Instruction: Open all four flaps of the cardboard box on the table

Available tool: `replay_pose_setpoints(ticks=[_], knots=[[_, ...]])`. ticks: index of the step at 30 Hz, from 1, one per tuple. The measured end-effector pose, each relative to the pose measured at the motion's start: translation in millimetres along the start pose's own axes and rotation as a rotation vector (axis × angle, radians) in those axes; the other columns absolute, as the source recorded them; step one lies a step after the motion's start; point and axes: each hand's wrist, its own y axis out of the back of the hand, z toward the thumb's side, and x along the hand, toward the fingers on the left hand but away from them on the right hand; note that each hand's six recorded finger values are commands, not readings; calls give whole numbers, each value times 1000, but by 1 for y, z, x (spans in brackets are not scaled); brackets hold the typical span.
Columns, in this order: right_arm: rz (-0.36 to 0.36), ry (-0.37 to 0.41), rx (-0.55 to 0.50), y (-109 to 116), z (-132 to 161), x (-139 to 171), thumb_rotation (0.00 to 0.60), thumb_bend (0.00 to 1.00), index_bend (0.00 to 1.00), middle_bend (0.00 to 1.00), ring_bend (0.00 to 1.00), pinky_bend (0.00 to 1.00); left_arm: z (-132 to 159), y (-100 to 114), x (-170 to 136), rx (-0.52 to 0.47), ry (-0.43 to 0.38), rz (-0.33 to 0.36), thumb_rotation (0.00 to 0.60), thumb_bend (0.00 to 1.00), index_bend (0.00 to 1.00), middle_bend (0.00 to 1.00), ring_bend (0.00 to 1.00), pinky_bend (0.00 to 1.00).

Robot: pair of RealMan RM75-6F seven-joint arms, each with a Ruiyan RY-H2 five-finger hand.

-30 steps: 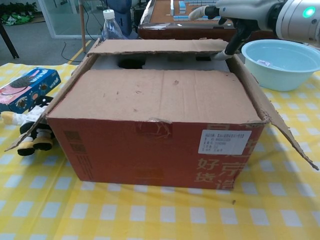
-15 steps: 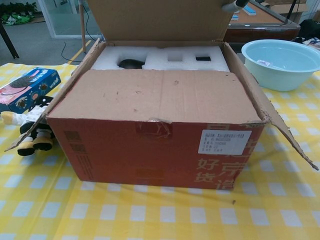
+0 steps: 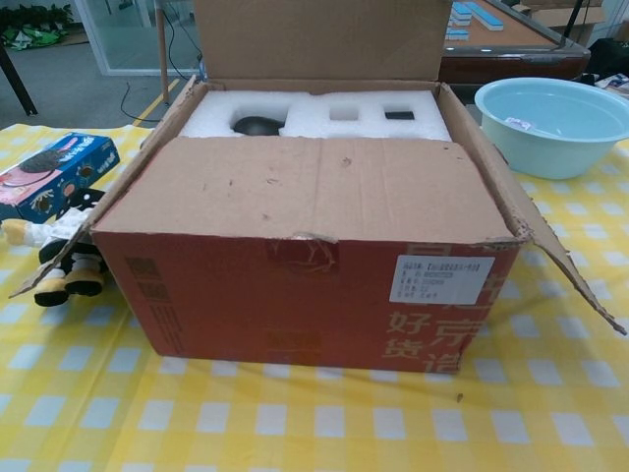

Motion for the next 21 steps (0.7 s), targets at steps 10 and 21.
replay_pose_setpoints(ticks=[10, 21], knots=[[-1, -49, 1, 4, -14, -4, 600, 281, 0, 14, 0, 87, 2, -1, 0, 8, -7, -8, 238, 433, 328, 221, 96, 0], [84, 90, -22, 19, -9, 55, 600, 469, 54, 131, 8, 88, 10, 2, 2, 17, -24, -2, 237, 433, 332, 220, 96, 0]])
